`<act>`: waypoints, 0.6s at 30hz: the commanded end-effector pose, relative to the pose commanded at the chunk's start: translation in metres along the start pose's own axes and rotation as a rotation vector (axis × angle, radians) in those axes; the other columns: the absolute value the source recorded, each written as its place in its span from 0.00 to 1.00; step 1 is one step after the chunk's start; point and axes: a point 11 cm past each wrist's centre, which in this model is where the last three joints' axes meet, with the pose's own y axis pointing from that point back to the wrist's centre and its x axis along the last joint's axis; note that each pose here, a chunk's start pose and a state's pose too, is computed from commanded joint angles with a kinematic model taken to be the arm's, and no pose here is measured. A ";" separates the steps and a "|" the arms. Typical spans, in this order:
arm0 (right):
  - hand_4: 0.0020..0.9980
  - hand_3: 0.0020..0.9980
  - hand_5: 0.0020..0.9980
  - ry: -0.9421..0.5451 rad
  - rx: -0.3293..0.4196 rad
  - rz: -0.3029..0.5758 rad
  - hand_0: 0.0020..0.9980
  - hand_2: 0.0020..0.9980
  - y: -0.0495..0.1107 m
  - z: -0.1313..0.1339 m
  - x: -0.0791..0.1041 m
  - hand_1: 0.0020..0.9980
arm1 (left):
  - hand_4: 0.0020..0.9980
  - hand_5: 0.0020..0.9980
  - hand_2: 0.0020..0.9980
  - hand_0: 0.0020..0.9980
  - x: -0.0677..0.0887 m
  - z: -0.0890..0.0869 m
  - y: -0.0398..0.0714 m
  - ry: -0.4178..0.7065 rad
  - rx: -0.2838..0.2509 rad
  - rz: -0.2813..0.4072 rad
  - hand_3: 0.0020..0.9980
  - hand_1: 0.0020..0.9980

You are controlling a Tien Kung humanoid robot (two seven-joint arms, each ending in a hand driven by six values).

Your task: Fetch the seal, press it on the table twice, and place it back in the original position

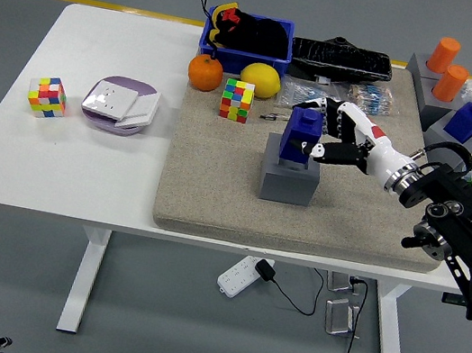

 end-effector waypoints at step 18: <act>0.60 0.31 0.00 0.078 -0.027 -0.040 0.44 0.33 -0.012 0.000 -0.002 0.31 | 0.70 0.42 0.77 0.81 0.002 0.002 0.000 -0.005 -0.003 0.001 0.80 0.79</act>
